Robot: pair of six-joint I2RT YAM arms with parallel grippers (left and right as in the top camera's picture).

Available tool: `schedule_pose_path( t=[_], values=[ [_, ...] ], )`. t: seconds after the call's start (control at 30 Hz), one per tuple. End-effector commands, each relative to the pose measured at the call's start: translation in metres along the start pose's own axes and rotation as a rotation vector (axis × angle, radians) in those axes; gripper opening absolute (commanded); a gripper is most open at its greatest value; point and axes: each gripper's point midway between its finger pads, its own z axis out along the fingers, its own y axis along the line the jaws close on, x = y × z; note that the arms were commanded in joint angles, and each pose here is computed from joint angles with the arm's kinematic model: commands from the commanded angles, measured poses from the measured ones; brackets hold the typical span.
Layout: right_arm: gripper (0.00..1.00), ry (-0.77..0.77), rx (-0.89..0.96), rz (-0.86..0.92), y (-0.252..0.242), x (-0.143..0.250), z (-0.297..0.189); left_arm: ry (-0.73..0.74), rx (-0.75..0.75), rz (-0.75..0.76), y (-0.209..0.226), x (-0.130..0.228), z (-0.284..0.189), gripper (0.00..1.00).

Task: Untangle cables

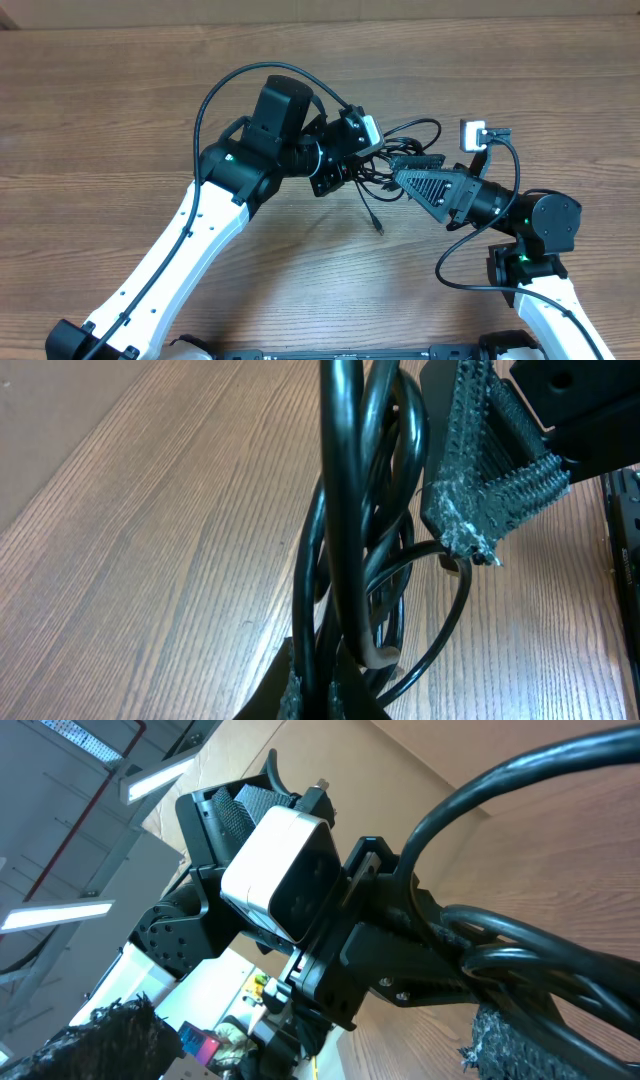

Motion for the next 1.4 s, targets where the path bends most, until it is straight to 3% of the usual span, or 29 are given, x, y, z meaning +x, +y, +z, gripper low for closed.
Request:
schedule_pose_path(
  t=[0.0, 0.73, 1.07, 1.37],
  values=[
    [1.00, -0.005, -0.023, -0.034, 0.013, -0.006, 0.003, -0.021, 0.012, 0.035, -0.004, -0.010, 0.001, 0.04],
    [1.00, -0.013, -0.023, -0.048, 0.013, -0.008, 0.002, -0.006, 0.062, 0.054, -0.019, -0.011, 0.021, 0.04],
    [1.00, -0.063, 0.035, -0.056, -0.002, -0.015, 0.002, -0.027, -0.073, -0.043, 0.007, -0.019, -0.009, 0.04],
    [1.00, -0.150, 0.071, -0.059, -0.008, -0.030, 0.000, -0.070, -0.051, -0.040, -0.003, -0.031, -0.024, 0.04]
  ],
)
